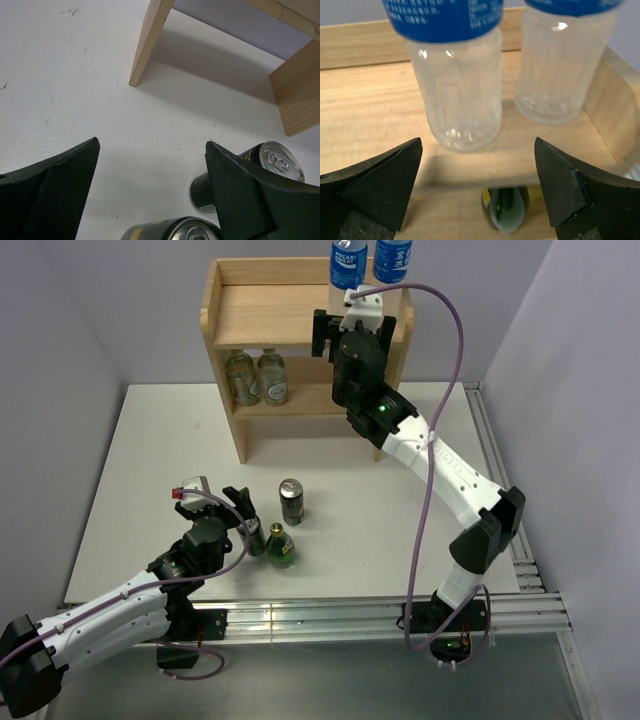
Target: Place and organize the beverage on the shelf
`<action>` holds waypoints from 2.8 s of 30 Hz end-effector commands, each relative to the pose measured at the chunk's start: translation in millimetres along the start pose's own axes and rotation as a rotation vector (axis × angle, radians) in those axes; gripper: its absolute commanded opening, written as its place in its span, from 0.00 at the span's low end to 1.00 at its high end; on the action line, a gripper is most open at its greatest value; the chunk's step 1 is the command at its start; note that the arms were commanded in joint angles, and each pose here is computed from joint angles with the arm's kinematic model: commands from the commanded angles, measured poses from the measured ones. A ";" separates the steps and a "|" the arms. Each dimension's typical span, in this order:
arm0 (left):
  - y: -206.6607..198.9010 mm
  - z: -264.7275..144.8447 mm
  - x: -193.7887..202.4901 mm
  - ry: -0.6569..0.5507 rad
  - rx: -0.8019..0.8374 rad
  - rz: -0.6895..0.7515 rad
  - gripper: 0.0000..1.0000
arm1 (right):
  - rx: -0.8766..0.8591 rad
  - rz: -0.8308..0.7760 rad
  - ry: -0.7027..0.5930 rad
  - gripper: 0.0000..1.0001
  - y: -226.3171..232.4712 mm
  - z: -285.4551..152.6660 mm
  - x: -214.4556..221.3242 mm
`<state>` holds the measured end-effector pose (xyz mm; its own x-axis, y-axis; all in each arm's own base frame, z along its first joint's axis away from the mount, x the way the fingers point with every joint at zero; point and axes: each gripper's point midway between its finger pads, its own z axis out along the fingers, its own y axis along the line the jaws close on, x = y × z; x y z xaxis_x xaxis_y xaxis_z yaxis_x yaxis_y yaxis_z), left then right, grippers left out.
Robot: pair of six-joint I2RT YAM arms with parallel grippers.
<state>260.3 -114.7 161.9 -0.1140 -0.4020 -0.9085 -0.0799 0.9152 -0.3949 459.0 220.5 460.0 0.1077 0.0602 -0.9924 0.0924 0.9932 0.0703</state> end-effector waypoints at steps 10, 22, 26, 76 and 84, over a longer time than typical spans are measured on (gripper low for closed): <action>-0.5 -1.1 -6.7 -0.022 0.007 -0.031 0.94 | -0.034 0.175 -0.016 1.00 -19.8 -134.3 -12.9; -2.3 2.2 -4.1 -0.012 -0.001 -0.008 0.94 | -0.569 0.322 0.376 1.00 38.2 -343.8 181.5; -1.9 2.2 -4.5 -0.012 -0.005 -0.009 0.94 | -0.745 0.370 0.504 1.00 70.0 -385.2 241.1; -1.8 2.2 -4.5 -0.015 -0.001 -0.011 0.94 | -0.393 0.165 0.405 0.98 114.8 -333.6 385.2; -1.7 1.4 -4.1 -0.012 0.001 -0.013 0.94 | -0.347 0.153 0.392 0.87 111.7 -320.5 394.6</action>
<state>261.2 -114.5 157.0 -0.1251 -0.3882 -0.9130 -0.0879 0.9210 -0.3796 178.0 395.0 37.6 -0.3307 0.1133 -0.9369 -0.3153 0.9224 0.2229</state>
